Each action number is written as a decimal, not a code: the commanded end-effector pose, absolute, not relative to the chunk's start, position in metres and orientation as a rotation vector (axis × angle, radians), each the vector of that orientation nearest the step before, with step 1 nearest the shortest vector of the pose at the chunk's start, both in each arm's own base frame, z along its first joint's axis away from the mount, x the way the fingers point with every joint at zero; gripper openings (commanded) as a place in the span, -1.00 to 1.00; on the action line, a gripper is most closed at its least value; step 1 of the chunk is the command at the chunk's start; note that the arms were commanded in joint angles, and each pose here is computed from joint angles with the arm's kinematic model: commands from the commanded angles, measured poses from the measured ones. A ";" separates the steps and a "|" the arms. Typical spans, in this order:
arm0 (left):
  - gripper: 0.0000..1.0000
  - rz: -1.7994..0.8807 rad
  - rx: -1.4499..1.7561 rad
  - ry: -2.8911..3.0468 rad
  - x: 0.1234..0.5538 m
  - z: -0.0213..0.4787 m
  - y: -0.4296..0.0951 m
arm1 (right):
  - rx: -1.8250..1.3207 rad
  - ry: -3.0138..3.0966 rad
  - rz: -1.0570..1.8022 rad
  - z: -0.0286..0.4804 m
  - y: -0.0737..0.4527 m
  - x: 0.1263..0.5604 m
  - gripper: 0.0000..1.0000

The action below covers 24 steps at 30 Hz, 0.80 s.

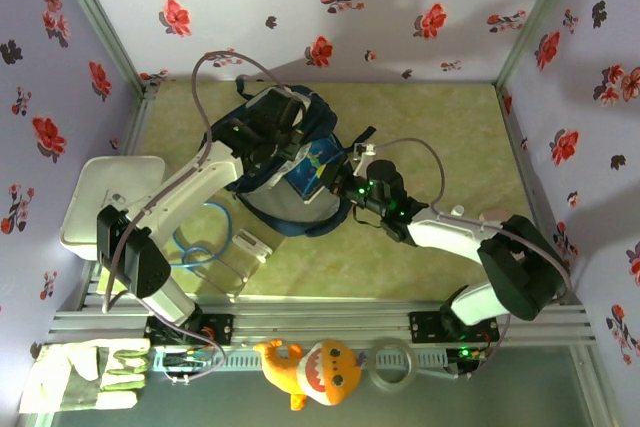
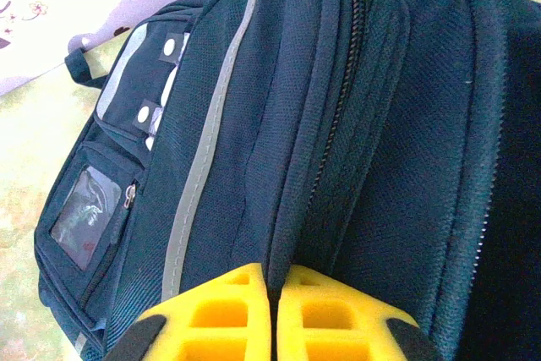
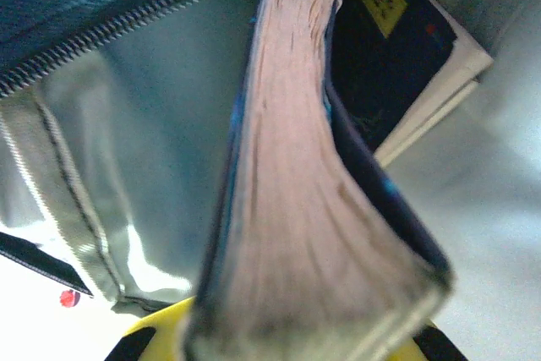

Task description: Pack books, pencil case, and school supplies into a backpack

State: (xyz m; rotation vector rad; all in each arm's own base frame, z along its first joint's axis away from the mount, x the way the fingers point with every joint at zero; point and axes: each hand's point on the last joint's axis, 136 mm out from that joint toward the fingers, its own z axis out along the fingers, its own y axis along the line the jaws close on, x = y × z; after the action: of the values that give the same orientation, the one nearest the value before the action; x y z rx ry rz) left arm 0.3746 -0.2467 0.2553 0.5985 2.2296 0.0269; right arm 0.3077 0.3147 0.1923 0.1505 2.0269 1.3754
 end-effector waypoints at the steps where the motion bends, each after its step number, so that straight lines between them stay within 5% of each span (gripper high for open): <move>1: -1.00 -0.091 0.493 2.087 0.382 0.307 -0.255 | 0.153 1.905 1.434 0.226 0.324 0.320 -0.77; 14: -1.00 -0.170 0.464 2.069 0.377 0.319 -0.257 | 0.534 2.182 1.220 0.132 0.338 0.374 -0.75; 24: -1.00 -0.219 0.416 2.064 0.374 0.327 -0.252 | 0.542 2.197 1.257 0.120 0.379 0.416 -0.75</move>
State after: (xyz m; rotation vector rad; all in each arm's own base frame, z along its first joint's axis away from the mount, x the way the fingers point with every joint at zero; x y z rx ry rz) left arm 0.3704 -0.2456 0.2642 0.5390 2.2356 -0.0641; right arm 0.4041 0.3732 0.1191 0.4965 2.2189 1.2489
